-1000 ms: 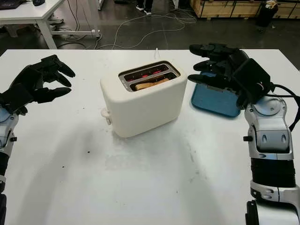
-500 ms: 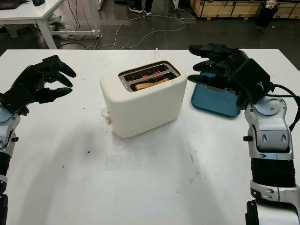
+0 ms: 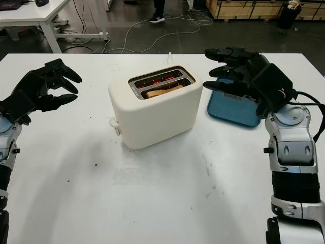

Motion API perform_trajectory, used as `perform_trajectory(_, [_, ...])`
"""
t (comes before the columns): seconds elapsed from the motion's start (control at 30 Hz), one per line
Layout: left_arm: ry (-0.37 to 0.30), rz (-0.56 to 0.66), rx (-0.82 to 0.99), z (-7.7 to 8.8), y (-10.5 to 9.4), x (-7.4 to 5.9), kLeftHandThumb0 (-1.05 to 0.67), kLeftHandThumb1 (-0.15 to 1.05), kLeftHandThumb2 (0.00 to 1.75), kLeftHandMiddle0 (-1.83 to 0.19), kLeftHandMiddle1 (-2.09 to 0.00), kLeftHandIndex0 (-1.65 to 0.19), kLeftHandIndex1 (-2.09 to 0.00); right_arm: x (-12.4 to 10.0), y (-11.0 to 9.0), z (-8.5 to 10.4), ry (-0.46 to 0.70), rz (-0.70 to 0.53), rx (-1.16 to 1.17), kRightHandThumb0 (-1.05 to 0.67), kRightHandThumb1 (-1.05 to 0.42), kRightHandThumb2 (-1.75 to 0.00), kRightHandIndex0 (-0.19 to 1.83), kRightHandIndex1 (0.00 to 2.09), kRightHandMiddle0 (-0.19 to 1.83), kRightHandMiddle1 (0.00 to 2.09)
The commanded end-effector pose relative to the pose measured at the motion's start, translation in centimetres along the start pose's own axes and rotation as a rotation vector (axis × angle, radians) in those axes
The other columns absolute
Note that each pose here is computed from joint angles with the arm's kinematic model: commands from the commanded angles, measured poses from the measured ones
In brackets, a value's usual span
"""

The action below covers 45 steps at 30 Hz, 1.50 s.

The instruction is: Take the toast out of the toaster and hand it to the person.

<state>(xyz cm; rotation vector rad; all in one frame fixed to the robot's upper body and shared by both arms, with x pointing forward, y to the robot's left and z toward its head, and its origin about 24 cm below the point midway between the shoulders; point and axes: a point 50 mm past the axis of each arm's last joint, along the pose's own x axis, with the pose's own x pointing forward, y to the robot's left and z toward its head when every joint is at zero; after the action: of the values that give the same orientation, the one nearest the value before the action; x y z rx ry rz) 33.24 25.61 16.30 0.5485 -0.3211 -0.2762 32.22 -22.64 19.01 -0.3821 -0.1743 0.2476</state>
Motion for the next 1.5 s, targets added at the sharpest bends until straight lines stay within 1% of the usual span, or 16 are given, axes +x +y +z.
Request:
perform_trajectory(0.0, [-0.010,0.010,-0.014,0.23,0.19,0.10,-1.05,0.92,0.06,-0.32,-1.46,-0.31,-1.35,0.08,-0.06,0.29,-0.014,-0.002,0.000,-0.35,-0.76,0.00,0.28,0.98,0.66,0.07])
perform_trajectory(0.33, [-0.020,0.008,0.002,0.34,0.18,0.20,-1.05,0.92,0.08,-0.32,-1.46,-0.31,-1.35,0.10,-0.15,0.23,-0.013,-0.007,0.000,-0.35,-0.76,0.00,0.29,0.97,0.67,0.07])
perform_trajectory(0.97, [-0.018,0.000,0.000,0.39,-0.03,0.39,-1.05,0.92,0.06,-0.34,-1.46,-0.32,-1.35,0.22,-0.17,0.38,-0.022,0.008,-0.007,-0.31,-0.77,0.00,0.27,0.98,0.66,0.08])
perform_trajectory(1.47, [-0.020,0.002,-0.009,0.30,-0.03,0.33,-1.05,0.92,0.06,-0.33,-1.46,-0.31,-1.35,0.21,-0.03,0.36,-0.006,0.004,0.010,-0.32,-0.77,0.00,0.25,0.99,0.64,0.07])
